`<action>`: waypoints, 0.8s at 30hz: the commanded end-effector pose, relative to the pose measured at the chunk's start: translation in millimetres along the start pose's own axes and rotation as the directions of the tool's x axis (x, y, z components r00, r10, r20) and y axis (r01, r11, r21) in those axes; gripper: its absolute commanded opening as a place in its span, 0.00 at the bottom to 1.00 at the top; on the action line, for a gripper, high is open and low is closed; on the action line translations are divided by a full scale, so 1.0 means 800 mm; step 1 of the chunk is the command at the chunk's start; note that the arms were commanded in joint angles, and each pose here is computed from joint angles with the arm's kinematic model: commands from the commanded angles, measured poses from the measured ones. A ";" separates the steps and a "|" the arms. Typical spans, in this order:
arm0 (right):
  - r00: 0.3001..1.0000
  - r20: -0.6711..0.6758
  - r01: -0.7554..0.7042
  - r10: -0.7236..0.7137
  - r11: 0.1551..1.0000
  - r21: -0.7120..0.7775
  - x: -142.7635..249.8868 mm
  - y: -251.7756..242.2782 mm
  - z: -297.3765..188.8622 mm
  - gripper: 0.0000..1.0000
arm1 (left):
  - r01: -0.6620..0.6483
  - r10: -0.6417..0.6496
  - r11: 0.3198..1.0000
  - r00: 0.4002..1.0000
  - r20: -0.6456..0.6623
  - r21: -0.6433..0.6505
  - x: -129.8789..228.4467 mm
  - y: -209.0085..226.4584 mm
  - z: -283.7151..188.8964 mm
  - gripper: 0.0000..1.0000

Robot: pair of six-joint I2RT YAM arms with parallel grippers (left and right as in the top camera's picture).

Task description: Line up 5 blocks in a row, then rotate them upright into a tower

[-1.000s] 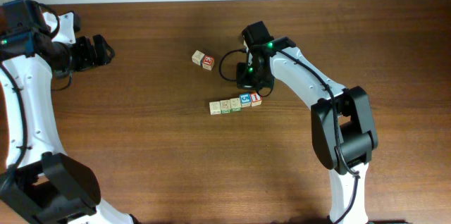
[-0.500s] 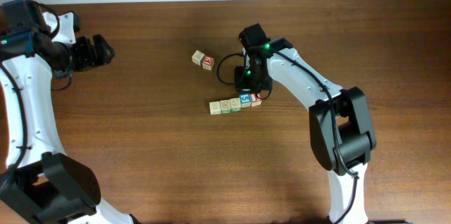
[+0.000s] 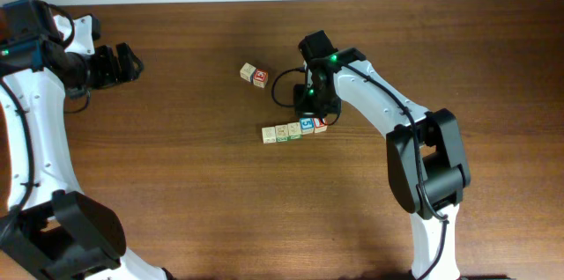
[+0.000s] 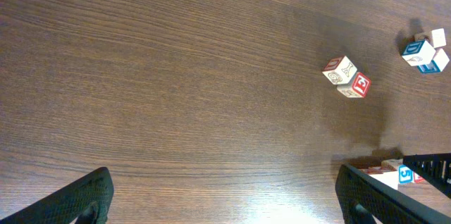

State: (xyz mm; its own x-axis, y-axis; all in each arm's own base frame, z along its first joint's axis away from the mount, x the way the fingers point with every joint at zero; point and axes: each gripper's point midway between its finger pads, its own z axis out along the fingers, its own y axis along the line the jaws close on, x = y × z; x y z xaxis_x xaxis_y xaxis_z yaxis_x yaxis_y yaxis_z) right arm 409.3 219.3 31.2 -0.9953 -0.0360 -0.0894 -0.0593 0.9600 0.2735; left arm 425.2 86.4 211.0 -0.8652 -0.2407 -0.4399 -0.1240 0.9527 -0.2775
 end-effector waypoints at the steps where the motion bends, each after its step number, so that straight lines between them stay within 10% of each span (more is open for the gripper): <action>1: 0.999 -0.033 0.004 -0.004 1.000 0.010 0.008 -0.002 0.012 0.06 | 0.001 -0.001 1.000 1.000 0.020 0.009 -0.008 -0.003 -0.006 0.99; 24: 0.999 -0.048 0.001 -0.001 1.000 0.011 0.012 -0.003 0.012 0.05 | 0.001 -0.001 1.000 1.000 0.020 0.009 -0.008 -0.003 -0.006 0.99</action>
State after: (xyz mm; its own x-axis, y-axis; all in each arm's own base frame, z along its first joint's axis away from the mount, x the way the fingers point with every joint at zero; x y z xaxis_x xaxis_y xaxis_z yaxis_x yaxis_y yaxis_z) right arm 404.8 217.5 30.4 -0.9968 -0.0370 -0.0706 -0.0546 0.9621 0.2672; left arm 425.2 86.4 211.0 -0.8652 -0.2407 -0.4399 -0.1240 0.9527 -0.2775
